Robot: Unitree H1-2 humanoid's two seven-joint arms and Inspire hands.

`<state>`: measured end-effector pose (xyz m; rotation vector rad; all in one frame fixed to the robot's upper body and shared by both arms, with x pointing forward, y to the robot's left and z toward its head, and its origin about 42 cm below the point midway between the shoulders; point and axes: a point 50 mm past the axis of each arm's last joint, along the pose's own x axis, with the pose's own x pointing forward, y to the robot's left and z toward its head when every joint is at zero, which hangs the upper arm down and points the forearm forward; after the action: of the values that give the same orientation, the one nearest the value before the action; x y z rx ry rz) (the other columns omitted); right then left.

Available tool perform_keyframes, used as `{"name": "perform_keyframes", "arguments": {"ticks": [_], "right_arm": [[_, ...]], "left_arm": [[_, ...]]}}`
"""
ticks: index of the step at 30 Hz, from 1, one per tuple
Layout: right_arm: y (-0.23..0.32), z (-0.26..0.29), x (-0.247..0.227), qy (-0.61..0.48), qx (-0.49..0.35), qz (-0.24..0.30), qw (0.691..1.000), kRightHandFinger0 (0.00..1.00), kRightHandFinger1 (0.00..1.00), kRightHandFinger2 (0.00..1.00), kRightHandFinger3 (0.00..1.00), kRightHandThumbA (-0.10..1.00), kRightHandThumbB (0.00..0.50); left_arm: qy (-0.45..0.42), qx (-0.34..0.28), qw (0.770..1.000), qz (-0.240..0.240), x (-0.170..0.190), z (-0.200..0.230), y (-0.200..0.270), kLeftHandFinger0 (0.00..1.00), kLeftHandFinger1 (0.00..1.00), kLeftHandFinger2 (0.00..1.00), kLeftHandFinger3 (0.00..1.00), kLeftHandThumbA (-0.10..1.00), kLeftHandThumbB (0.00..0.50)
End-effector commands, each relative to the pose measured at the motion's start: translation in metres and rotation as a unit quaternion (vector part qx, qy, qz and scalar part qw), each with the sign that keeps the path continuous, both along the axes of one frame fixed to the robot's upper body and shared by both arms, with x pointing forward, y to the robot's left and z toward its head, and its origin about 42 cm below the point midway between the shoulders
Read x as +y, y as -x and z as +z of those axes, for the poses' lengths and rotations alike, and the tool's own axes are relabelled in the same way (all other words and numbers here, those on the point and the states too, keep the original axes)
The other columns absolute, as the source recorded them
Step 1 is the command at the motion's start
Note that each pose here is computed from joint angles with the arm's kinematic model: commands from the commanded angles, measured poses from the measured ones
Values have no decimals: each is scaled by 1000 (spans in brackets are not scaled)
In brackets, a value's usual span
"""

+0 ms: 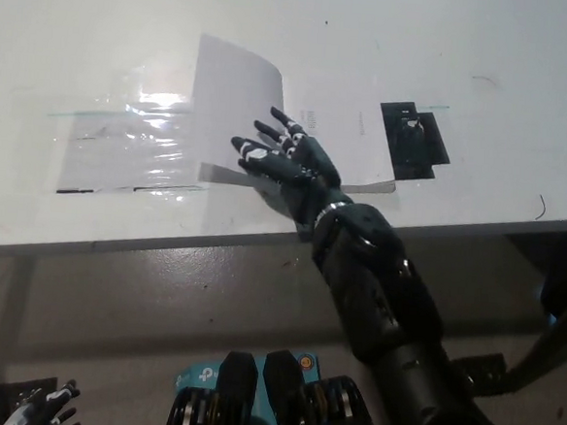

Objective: The robot uses its right hand to slide under the cover of the book kept in the middle of the desk and open it

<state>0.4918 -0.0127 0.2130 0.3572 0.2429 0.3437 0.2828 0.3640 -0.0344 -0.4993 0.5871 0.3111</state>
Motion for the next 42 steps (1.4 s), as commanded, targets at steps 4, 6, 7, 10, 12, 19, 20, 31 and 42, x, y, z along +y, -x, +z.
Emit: {"name": "perform_keyframes", "arguments": {"ticks": [4,6,7,10,12,19,20,31,42], "right_arm": [[-17,52,23,44,-89,33,994,636,809,876,1000,734,140],[-21,57,27,92,-117,61,987,613,788,854,1000,753,148],[-22,58,27,100,-122,65,985,606,783,847,1000,755,147],[-26,66,30,108,-126,77,983,544,724,815,1000,693,145],[-26,66,29,93,-119,73,986,520,707,808,1000,679,134],[-19,49,21,86,-105,65,989,658,800,871,1000,708,151],[-18,49,19,81,-102,64,989,679,835,906,1000,718,135],[-16,81,-27,-25,-116,14,993,677,839,927,1000,712,117],[5,109,-119,-140,-149,-92,975,653,789,877,1000,669,127]], "left_arm": [[-22,-22,1000,3,12,11,-8,1000,1000,1000,1000,876,423],[-20,-23,1000,-1,14,13,-7,1000,1000,1000,1000,882,432],[-22,-20,1000,-2,14,14,-8,1000,1000,1000,1000,885,432],[-29,-16,999,0,16,15,-10,1000,1000,1000,1000,878,469],[-29,-15,999,5,16,16,-10,1000,1000,1000,1000,859,474],[-32,-9,999,0,19,17,-6,1000,1000,1000,1000,895,430],[-29,-7,1000,7,18,18,-7,1000,1000,1000,1000,869,426],[-32,-5,999,-1,18,14,-1,1000,1000,1000,1000,959,363],[-26,-2,1000,4,18,8,7,1000,1000,1000,1000,955,337]]}}
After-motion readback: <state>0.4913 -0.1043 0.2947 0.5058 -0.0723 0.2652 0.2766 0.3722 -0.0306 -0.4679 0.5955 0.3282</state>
